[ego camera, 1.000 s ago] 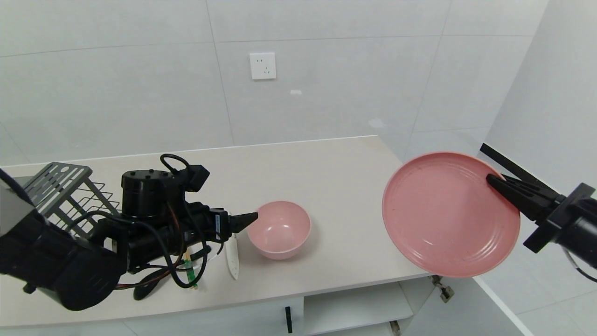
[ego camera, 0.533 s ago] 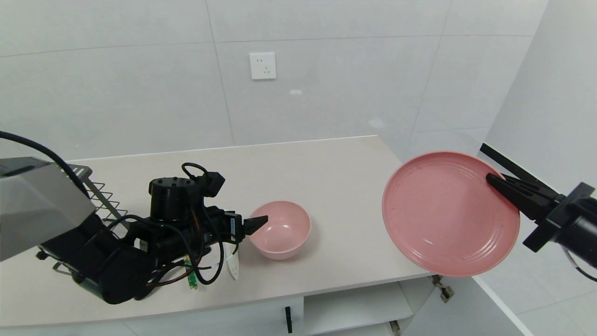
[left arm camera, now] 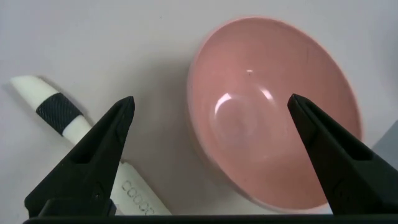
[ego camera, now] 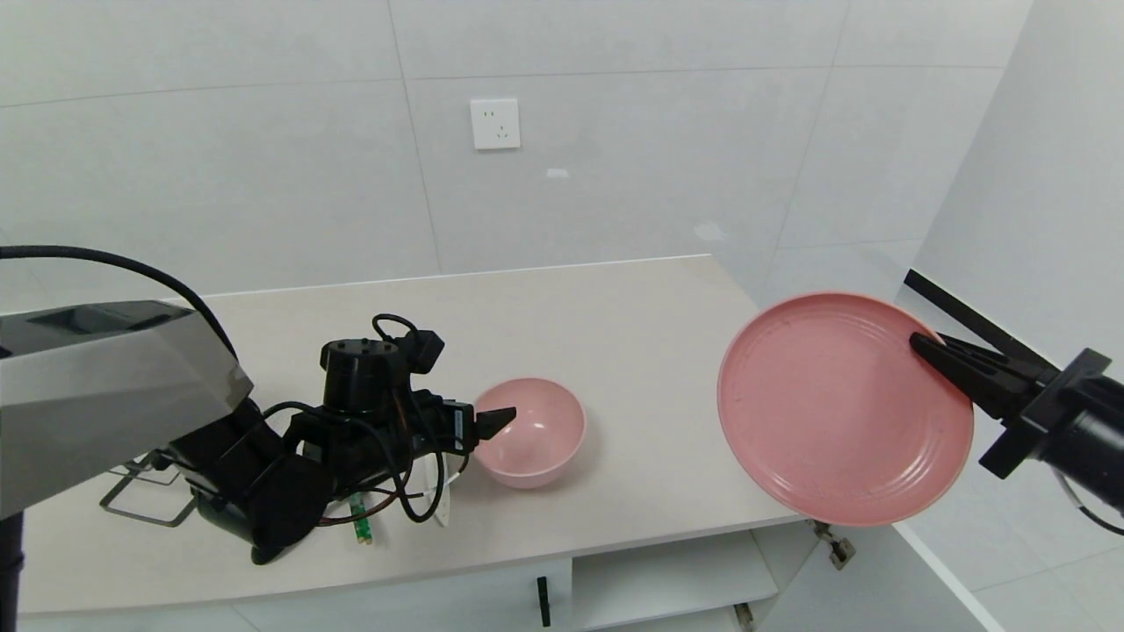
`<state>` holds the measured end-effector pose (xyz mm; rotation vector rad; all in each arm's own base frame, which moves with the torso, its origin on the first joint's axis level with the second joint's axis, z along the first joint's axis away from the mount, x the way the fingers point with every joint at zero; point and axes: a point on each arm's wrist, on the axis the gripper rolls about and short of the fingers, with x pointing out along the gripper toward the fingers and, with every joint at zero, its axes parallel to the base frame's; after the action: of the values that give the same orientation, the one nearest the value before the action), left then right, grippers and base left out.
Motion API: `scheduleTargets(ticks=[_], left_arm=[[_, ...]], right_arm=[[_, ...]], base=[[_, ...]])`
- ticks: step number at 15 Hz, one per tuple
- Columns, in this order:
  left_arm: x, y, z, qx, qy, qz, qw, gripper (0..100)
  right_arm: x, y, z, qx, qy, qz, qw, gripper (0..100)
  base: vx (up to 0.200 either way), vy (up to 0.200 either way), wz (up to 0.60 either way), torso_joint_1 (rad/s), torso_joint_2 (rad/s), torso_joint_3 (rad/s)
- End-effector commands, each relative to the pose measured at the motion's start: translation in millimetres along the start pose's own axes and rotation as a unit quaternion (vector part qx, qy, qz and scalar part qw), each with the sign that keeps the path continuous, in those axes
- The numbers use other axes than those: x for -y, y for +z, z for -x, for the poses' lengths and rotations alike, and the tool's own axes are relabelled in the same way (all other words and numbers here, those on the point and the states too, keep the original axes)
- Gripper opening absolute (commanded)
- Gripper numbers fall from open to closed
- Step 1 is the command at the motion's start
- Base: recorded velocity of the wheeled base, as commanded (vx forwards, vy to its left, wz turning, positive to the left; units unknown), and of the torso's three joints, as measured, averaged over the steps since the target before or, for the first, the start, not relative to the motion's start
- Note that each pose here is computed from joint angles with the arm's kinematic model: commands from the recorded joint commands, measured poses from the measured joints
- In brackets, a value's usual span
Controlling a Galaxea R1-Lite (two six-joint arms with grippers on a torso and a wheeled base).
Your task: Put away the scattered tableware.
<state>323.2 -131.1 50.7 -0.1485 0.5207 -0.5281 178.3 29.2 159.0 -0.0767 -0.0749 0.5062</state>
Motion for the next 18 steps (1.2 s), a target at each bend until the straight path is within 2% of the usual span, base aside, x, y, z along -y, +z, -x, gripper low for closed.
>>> scheduleTargets(ticks=[1, 9, 10, 14, 16, 17, 18], left_arm=[[-5.6, -4.9, -14.8, -0.010, 0.003, 0.003, 0.9999, 100], [-2.1, -12.4, -19.3, -0.026, -0.004, 0.003, 0.9996, 100], [-0.3, -14.9, -19.4, -0.030, -0.006, 0.002, 0.9995, 0], [7.7, -22.2, -7.6, -0.040, -0.012, -0.003, 0.9991, 0], [12.4, -17.3, -2.9, -0.032, -0.018, -0.007, 0.9993, 0], [16.0, -7.2, 2.6, -0.006, -0.022, -0.012, 0.9997, 0], [17.6, -2.4, 5.6, 0.008, -0.024, -0.016, 0.9995, 0]], right_arm=[[0.0, -0.7, -0.4, -0.001, 0.001, 0.000, 1.000, 0], [0.3, -2.2, -1.4, -0.005, 0.002, -0.001, 1.000, 0], [0.3, -2.2, -1.4, -0.005, 0.001, -0.001, 1.000, 0], [0.3, -2.2, -1.4, -0.005, 0.002, -0.001, 1.000, 0], [0.2, -2.5, -1.2, -0.006, 0.002, -0.001, 1.000, 0], [0.1, -2.2, -1.0, -0.005, 0.002, 0.000, 1.000, 0], [0.1, -2.2, -1.0, -0.005, 0.002, 0.000, 1.000, 0]], base=[[0.000, 0.000, 0.00, 0.000, 0.00, 0.000], [0.000, 0.000, 0.00, 0.000, 0.00, 0.000], [0.000, 0.000, 0.00, 0.000, 0.00, 0.000], [0.000, 0.000, 0.00, 0.000, 0.00, 0.000], [0.000, 0.000, 0.00, 0.000, 0.00, 0.000], [0.000, 0.000, 0.00, 0.000, 0.00, 0.000], [0.000, 0.000, 0.00, 0.000, 0.00, 0.000]])
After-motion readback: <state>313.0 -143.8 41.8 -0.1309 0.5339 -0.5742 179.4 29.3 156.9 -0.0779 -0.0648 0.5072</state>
